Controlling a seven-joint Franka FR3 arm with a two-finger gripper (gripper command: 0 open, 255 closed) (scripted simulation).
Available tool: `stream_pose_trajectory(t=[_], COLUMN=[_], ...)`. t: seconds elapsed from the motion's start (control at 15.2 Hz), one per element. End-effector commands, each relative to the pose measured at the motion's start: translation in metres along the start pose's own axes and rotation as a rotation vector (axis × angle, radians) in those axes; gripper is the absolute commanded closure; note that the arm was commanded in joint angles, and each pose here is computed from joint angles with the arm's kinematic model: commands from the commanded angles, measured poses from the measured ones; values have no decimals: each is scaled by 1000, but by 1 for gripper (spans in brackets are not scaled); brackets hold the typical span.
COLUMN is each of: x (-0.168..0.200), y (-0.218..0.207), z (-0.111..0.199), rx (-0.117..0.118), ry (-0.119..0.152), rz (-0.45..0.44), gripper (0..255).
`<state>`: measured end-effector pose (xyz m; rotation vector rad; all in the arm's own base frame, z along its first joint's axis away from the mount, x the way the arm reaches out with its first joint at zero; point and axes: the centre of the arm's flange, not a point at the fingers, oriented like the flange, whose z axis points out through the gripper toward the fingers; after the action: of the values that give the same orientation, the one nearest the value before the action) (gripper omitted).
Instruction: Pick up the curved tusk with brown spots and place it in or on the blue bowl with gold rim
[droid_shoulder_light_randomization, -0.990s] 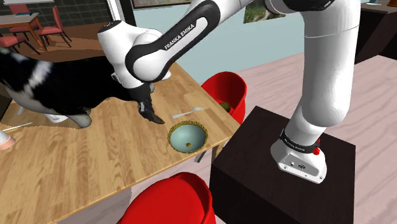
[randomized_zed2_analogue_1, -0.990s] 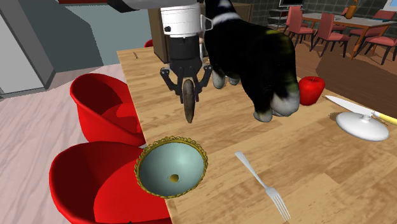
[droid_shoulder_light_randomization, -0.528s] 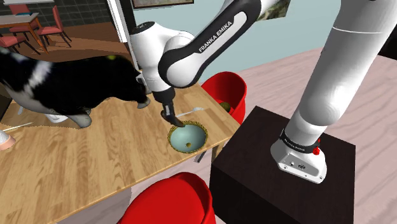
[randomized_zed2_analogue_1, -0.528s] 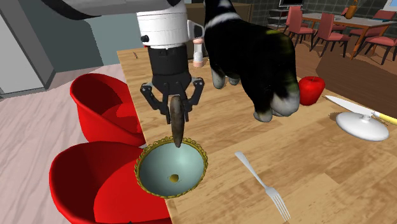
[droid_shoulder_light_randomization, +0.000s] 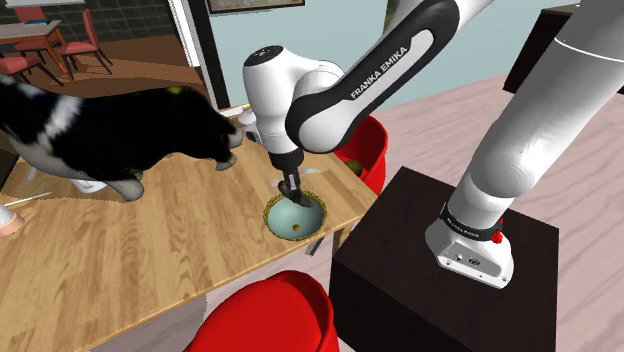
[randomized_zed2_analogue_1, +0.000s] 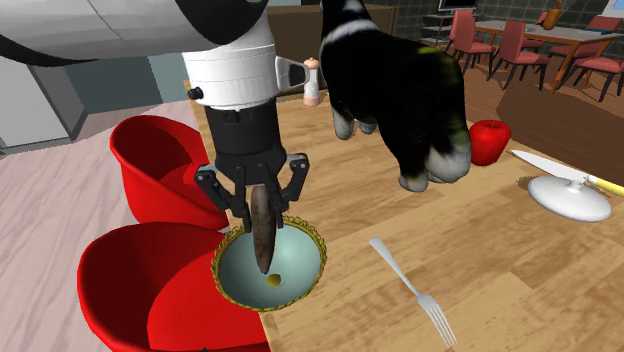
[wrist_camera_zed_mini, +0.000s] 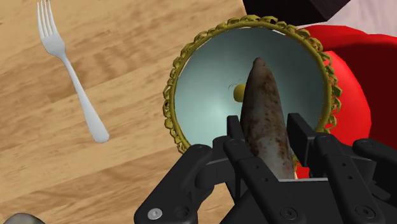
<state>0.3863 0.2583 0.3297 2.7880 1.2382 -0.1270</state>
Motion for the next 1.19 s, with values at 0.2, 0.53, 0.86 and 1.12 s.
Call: stream_pose_trajectory(t=[0.2,0.53,0.86,1.12], x=[1,4,5,5], y=[-2,-3,-3,-3], z=[27,53,60,60], rx=[0,0,0,0], ry=[0,0,0,0], rz=[0,0,0,0], gripper=[255,255,255,255])
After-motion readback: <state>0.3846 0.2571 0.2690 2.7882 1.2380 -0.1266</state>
